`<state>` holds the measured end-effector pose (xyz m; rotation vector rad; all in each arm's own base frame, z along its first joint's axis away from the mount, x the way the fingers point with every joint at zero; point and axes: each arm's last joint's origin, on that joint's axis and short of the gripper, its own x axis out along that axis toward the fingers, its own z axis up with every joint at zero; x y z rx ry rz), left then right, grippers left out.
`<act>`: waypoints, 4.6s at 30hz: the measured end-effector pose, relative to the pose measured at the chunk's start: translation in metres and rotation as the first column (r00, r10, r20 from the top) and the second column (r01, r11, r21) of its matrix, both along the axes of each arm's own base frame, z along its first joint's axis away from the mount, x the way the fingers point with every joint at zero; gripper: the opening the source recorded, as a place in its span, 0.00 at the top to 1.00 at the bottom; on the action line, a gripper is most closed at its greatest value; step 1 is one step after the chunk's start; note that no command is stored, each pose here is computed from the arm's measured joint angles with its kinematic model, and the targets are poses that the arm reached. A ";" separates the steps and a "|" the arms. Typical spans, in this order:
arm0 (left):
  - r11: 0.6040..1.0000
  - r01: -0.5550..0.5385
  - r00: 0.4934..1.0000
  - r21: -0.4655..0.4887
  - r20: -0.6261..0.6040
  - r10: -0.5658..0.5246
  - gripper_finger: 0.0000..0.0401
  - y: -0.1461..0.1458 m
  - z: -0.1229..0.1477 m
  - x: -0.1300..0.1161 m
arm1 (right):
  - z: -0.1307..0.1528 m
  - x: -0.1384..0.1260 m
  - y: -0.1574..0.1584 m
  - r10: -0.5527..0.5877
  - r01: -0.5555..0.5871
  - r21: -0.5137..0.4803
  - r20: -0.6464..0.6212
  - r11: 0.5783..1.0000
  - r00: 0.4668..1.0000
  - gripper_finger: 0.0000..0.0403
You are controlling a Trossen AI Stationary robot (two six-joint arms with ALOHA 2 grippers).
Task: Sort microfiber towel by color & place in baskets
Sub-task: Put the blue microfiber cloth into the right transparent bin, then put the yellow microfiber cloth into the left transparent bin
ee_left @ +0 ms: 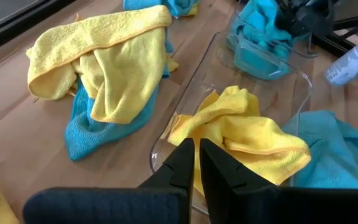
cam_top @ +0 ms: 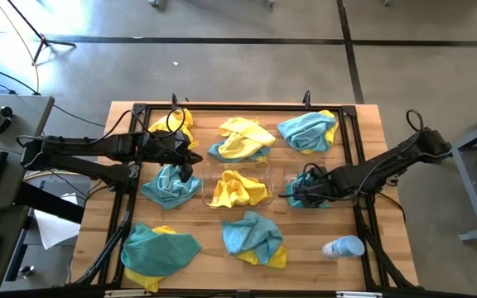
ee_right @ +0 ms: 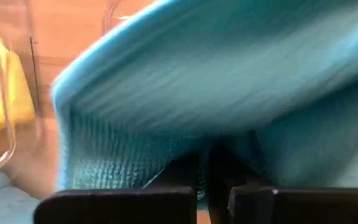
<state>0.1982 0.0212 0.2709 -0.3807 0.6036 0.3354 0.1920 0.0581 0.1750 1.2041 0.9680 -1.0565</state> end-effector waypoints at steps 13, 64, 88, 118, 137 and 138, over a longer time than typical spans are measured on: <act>0.998 -0.012 1.000 0.056 -0.009 0.013 0.96 0.001 0.000 0.000 | -0.005 0.004 0.000 -0.057 0.055 0.033 0.069 0.998 0.996 0.80; 0.994 0.028 0.999 0.110 -0.024 -0.025 0.96 0.001 0.000 0.000 | 0.018 0.010 -0.013 -0.030 0.031 -0.056 0.008 0.998 1.000 1.00; 0.998 -0.058 0.998 0.033 0.005 0.058 0.93 0.002 0.001 0.000 | 0.085 -0.008 -0.025 0.184 -0.184 -0.168 -0.017 0.968 0.983 1.00; 0.790 -0.611 0.772 -0.056 0.178 0.610 0.71 0.036 -0.015 0.034 | 0.115 -0.056 -0.152 0.730 -0.580 -0.546 0.086 0.604 0.679 1.00; 0.559 -0.829 0.496 0.004 -0.457 0.738 0.71 0.155 -0.058 -0.028 | 0.104 -0.048 -0.171 0.557 -0.448 -0.460 0.131 0.767 0.820 1.00; 0.563 -0.827 0.491 0.005 -0.481 0.726 0.71 0.159 -0.062 -0.030 | 0.104 -0.048 -0.171 0.545 -0.436 -0.461 0.132 0.773 0.828 1.00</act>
